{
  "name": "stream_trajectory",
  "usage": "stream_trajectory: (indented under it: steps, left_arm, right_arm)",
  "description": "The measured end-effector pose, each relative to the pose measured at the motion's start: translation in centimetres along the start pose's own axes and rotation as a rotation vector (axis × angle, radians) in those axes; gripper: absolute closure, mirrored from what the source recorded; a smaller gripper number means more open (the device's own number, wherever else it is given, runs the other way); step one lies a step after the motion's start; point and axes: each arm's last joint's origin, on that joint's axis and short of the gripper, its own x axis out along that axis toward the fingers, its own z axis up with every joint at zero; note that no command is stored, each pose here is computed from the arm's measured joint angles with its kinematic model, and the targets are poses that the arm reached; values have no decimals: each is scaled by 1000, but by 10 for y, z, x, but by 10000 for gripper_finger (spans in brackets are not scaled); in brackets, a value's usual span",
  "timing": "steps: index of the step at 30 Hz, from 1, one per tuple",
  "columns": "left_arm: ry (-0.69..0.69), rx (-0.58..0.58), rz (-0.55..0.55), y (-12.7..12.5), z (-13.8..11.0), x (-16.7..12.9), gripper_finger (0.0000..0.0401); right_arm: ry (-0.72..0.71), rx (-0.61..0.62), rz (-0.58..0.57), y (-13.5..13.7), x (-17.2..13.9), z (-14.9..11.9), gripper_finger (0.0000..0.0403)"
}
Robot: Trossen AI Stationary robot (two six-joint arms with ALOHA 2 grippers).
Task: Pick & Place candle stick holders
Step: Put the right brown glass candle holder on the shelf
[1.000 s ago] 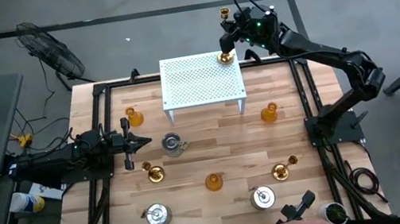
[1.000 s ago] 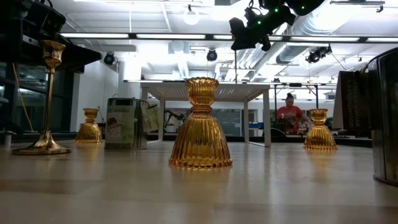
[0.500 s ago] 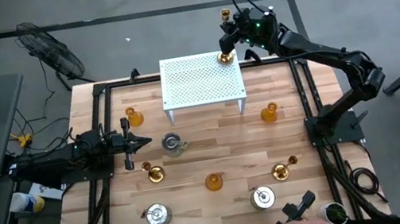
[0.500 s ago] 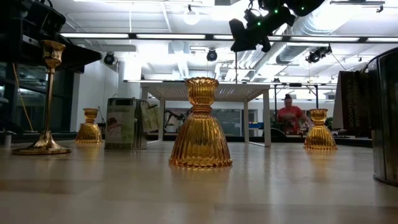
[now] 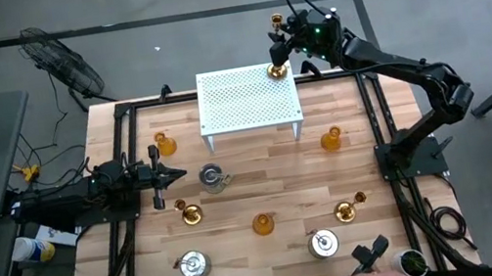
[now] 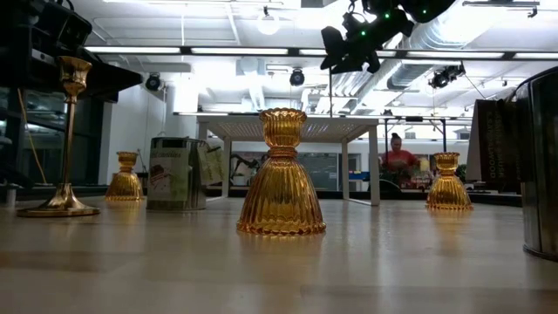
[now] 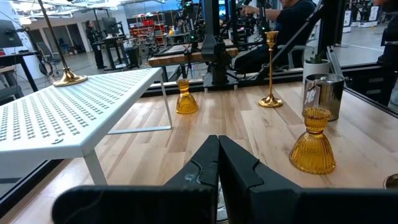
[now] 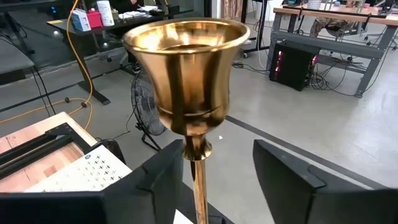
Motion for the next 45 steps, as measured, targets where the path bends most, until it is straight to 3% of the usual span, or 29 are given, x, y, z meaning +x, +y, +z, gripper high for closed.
stream_trajectory:
  steps: [6, 16, 45]
  left_arm:
    - [0, 0, -1, 0, 0, 0, 401]
    - [0, 0, 0, 0, 0, 0, 401]
    - [0, 0, 0, 0, 0, 0, 401]
  right_arm:
    - [26, 4, 1, 1, 0, -3, 191]
    - [40, 4, 6, 2, -7, -1, 191]
    - [346, -78, 96, 24, -71, -11, 191]
